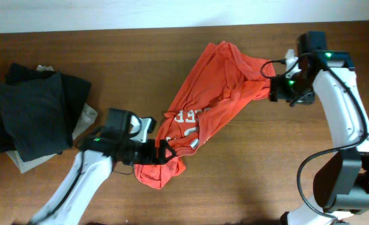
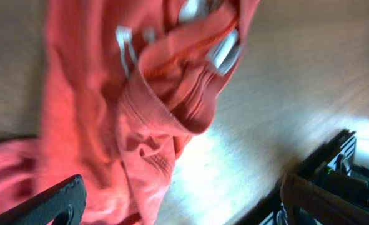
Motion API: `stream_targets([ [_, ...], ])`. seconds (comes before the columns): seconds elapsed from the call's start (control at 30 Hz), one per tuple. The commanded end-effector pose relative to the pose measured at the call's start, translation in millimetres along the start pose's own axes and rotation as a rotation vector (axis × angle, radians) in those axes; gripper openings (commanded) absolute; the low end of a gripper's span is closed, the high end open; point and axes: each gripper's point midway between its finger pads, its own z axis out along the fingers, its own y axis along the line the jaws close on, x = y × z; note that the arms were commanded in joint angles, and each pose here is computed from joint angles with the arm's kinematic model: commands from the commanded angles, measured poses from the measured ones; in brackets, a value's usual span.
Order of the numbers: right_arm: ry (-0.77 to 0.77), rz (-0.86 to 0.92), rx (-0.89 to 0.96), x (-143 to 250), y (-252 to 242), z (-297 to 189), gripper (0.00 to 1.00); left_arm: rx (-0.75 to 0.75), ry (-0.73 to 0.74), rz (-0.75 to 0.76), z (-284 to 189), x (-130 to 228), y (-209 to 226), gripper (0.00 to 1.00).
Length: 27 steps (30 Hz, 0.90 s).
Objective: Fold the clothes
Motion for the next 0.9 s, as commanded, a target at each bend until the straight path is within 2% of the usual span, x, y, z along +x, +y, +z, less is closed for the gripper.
stream_targets([
  [0.0,-0.001,0.045,0.019,0.4,-15.9,-6.2,0.70,-0.025,0.223,-0.180,53.0,32.9,2.4,0.99],
  [0.03,0.000,0.050,0.020,0.9,-17.8,-6.4,0.71,-0.037,0.255,-0.206,62.4,38.3,5.3,0.99],
  [0.1,0.002,0.050,0.020,1.3,-17.8,-6.4,0.70,-0.014,0.289,-0.245,74.1,39.9,7.4,0.63],
  [0.13,0.003,0.050,0.020,1.4,-17.8,-6.4,0.70,-0.028,0.259,-0.255,73.0,31.7,14.8,0.29],
  [0.17,0.006,0.050,0.020,2.3,-17.6,-6.4,0.69,-0.072,0.218,-0.259,67.1,20.5,28.1,0.00],
  [0.23,0.013,0.049,0.019,3.9,-16.9,-6.4,0.64,-0.234,0.084,-0.267,34.0,-22.2,71.3,0.00],
  [0.3,0.014,0.049,-0.012,4.0,-11.4,-6.2,0.48,-0.394,-0.053,-0.248,-27.2,-76.3,109.0,0.00],
  [0.4,0.014,0.049,-0.021,3.9,-9.9,-6.2,0.47,-0.491,-0.205,-0.325,-117.5,-124.3,131.9,0.00],
  [0.43,0.012,0.048,-0.021,3.5,-9.9,-6.1,0.47,-0.468,-0.220,-0.338,-129.4,-129.0,127.6,0.25],
  [0.47,0.012,0.048,-0.021,3.5,-9.9,-6.1,0.47,-0.434,-0.220,-0.340,-132.2,-130.9,120.9,0.68],
  [0.5,0.012,0.048,-0.021,3.5,-9.9,-6.1,0.48,-0.351,-0.213,-0.329,-127.8,-133.5,104.7,0.99],
  [0.57,0.013,0.049,-0.021,3.6,-9.9,-6.1,0.51,-0.203,-0.201,-0.278,-114.1,-140.2,71.4,0.99],
  [0.63,0.012,0.048,-0.021,3.5,-9.9,-6.1,0.51,-0.153,-0.247,-0.058,-94.2,-164.6,28.6,0.99],
  [0.67,0.012,0.048,-0.022,3.5,-9.9,-6.1,0.52,-0.138,-0.270,0.103,-83.1,-175.1,2.8,0.99],
  [0.73,0.015,0.049,-0.022,4.1,-9.9,-6.1,0.52,-0.174,-0.319,0.458,-59.6,-191.5,-43.9,0.99],
  [0.8,0.020,0.050,-0.022,5.4,-9.8,-6.1,0.54,-0.261,-0.369,0.682,-31.7,-205.9,-76.2,0.99],
  [0.87,0.025,0.050,-0.022,6.6,-9.8,-6.1,0.56,-0.268,-0.382,0.839,4.2,-211.4,-101.5,0.99],
])
